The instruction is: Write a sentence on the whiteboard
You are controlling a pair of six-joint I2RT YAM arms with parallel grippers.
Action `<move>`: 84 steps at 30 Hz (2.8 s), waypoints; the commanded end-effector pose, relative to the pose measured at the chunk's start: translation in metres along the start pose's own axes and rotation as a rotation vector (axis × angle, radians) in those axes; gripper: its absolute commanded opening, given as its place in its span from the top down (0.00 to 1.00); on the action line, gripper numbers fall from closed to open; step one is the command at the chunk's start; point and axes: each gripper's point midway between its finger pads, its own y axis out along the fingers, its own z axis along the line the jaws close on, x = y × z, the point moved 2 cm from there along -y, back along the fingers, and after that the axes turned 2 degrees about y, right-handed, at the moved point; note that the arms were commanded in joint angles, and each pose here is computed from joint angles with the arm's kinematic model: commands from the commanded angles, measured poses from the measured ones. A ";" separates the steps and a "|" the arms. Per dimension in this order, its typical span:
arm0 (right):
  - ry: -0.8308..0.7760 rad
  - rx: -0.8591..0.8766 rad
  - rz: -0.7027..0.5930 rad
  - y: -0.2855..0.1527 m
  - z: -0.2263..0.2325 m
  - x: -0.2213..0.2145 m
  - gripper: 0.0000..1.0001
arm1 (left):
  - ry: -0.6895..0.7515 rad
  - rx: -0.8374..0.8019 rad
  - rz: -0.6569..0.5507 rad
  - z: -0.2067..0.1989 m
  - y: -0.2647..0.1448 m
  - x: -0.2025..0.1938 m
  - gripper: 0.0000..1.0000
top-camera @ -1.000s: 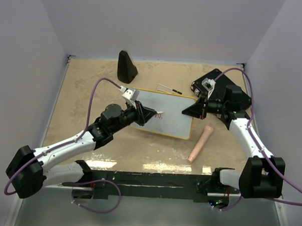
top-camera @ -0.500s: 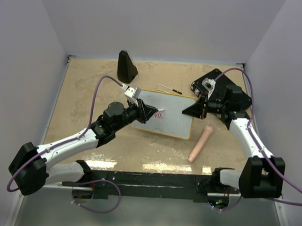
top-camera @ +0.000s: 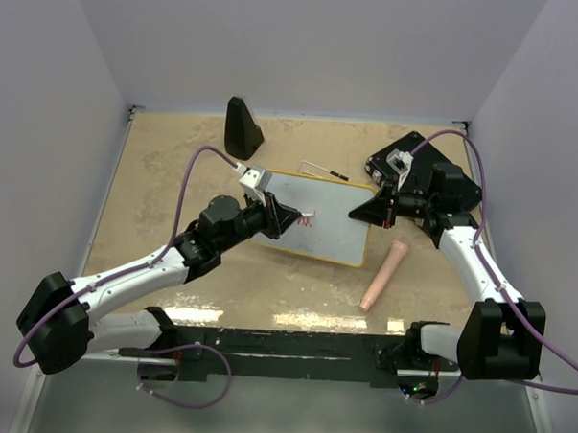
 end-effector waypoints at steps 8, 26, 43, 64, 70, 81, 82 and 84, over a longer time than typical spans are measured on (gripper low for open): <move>-0.075 0.084 -0.018 -0.003 0.021 0.012 1.00 | -0.018 0.004 0.052 0.006 -0.003 -0.021 1.00; -0.076 0.083 -0.021 -0.004 0.023 0.013 1.00 | -0.008 -0.043 -0.033 -0.012 -0.008 0.013 1.00; -0.076 0.082 -0.022 -0.004 0.023 0.012 1.00 | -0.007 -0.046 -0.035 -0.011 0.005 0.014 1.00; -0.075 0.085 -0.021 -0.004 0.023 0.012 1.00 | -0.009 -0.047 0.033 -0.008 0.009 -0.003 1.00; -0.076 0.085 -0.021 -0.004 0.022 0.013 1.00 | -0.002 -0.010 0.036 -0.001 0.005 -0.006 1.00; -0.076 0.084 -0.021 -0.004 0.022 0.012 1.00 | 0.012 0.026 -0.002 0.002 0.003 0.006 1.00; -0.076 0.084 -0.021 -0.004 0.022 0.012 1.00 | 0.013 0.028 -0.006 0.002 0.003 0.008 1.00; -0.075 0.085 -0.021 -0.004 0.023 0.012 1.00 | 0.013 0.028 -0.006 0.002 0.003 0.007 1.00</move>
